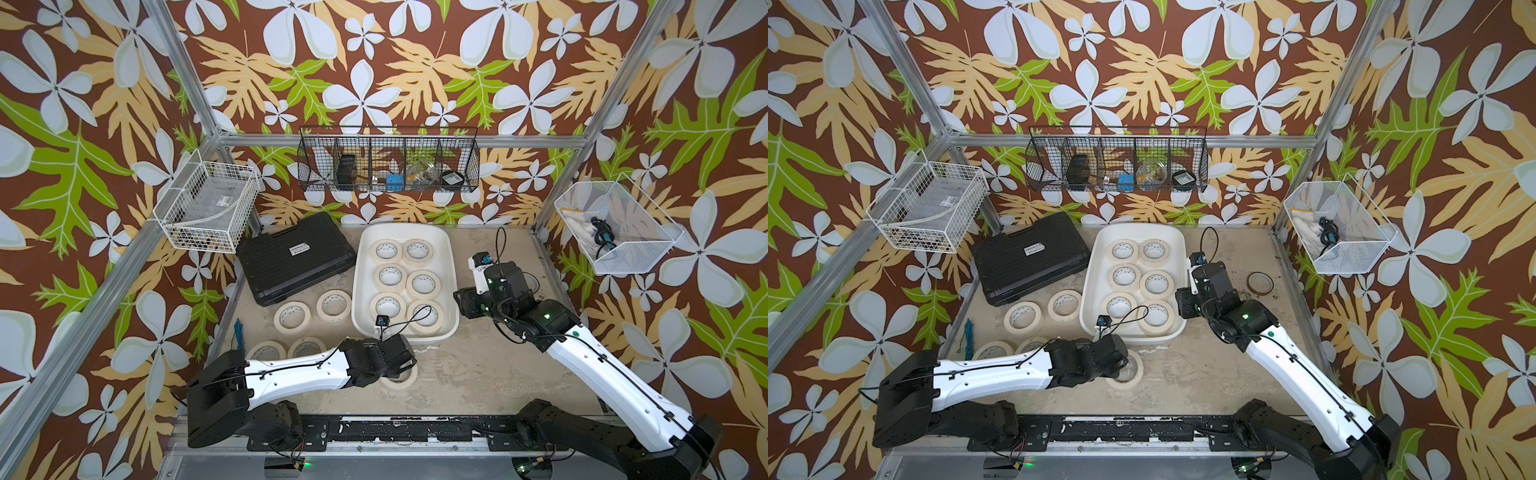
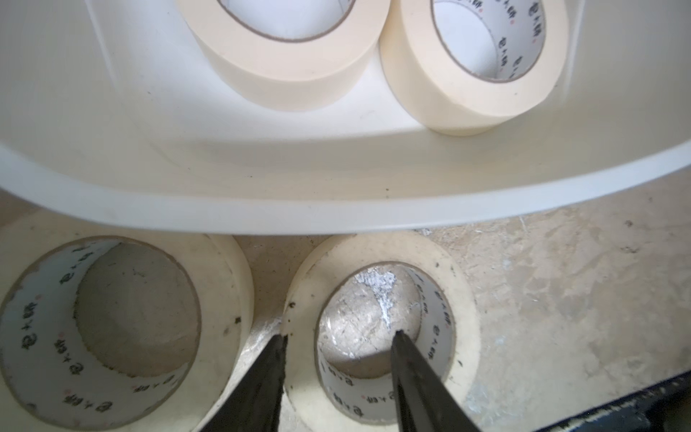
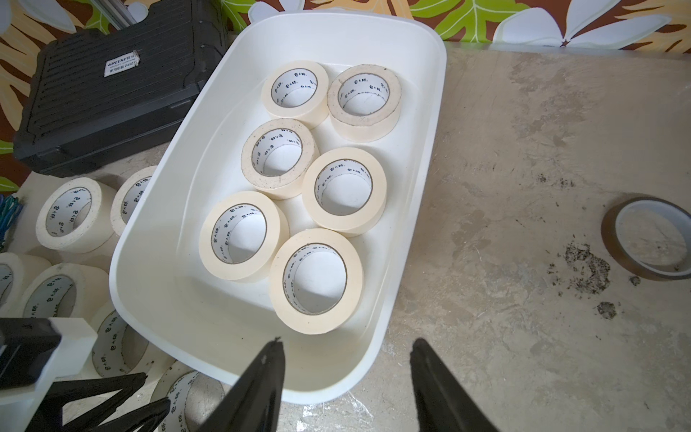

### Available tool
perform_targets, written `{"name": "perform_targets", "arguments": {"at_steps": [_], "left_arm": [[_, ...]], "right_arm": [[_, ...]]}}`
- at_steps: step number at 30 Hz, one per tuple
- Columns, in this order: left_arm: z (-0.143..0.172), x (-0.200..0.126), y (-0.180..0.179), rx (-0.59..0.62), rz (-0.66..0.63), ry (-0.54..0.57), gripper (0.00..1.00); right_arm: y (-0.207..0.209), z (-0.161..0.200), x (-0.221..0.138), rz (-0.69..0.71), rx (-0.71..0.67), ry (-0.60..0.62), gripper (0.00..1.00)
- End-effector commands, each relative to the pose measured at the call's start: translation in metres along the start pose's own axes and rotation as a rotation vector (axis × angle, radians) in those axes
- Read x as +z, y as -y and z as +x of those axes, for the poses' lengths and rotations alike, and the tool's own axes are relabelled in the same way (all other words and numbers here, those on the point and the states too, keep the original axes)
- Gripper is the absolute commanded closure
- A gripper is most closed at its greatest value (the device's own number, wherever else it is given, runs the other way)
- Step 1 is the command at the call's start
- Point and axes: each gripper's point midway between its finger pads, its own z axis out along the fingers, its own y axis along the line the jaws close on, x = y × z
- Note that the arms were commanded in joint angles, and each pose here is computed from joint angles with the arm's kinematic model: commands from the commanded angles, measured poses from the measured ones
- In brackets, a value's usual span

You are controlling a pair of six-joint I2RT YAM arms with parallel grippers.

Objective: Take out the art tape in the storage box
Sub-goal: Place the art tape at the center of the board, then pick up the art tape from the storage box.

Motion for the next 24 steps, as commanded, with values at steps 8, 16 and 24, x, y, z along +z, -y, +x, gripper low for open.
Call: {"name": "perform_targets", "arguments": {"at_steps": [8,16,24], "left_arm": [[-0.035,-0.038,0.003,0.091,-0.004,0.03,0.51],[-0.1,-0.022,-0.014,0.051,-0.02,0.078,0.5],[-0.14,0.035,-0.043,-0.01,-0.077,0.044,0.51]], "right_arm": [[-0.007,-0.004,0.003,-0.037,0.018,0.013,0.42],[-0.014,0.003,0.009,-0.078,0.044,-0.009,0.43],[-0.018,0.011,0.014,-0.109,0.075,-0.028,0.43]]}}
